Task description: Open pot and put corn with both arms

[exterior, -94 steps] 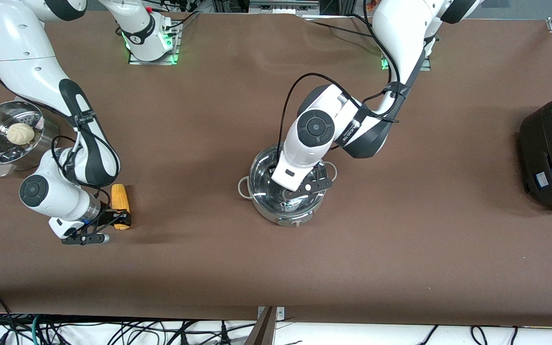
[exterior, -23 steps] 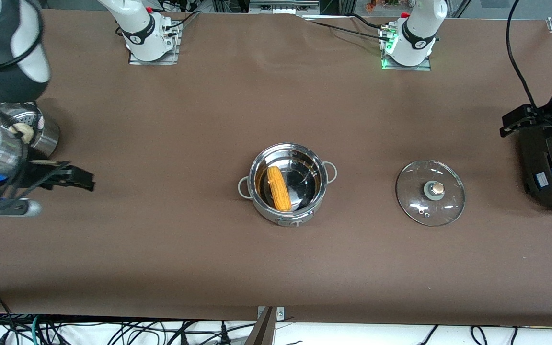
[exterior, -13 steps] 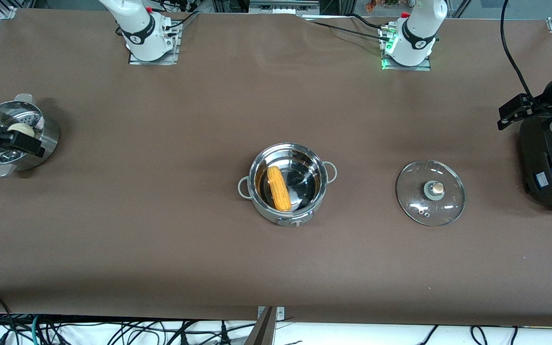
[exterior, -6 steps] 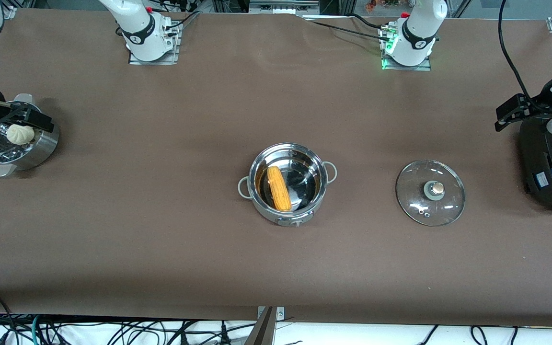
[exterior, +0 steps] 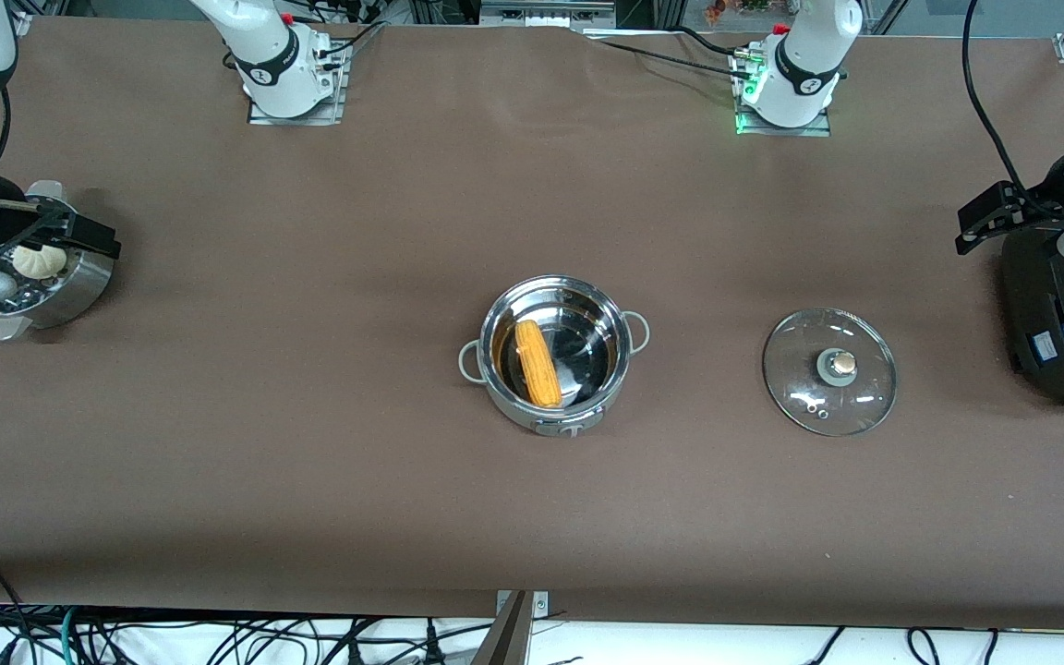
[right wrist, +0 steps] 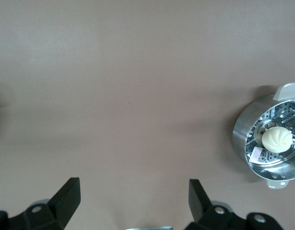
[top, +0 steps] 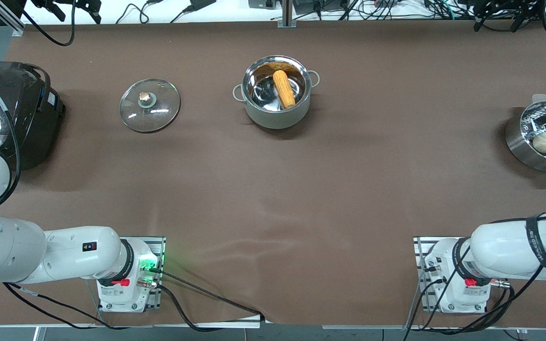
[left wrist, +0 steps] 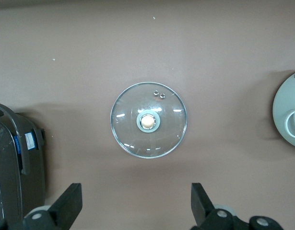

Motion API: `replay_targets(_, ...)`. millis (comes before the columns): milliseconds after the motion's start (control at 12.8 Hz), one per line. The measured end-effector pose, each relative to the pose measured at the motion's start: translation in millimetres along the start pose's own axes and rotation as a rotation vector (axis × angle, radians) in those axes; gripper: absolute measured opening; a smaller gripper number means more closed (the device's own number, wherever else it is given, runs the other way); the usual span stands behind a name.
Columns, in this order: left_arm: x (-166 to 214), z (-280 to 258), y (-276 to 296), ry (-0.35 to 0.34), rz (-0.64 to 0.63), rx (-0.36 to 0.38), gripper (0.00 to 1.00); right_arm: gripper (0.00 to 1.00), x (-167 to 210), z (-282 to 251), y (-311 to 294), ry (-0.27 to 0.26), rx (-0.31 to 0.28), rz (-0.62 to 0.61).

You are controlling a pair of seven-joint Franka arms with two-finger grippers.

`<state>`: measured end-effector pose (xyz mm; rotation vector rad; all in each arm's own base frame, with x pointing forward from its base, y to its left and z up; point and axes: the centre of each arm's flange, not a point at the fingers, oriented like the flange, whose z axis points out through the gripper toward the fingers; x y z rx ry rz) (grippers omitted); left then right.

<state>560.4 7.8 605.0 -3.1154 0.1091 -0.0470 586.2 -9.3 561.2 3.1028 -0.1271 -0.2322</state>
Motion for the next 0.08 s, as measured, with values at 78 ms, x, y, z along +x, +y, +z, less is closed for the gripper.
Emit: replay_targets(78,0.0,0.5,-0.3,-0.017,0.000,-0.002,1.00,1.00,0.2,0.3,0.5,0.000,0.000,-0.005)
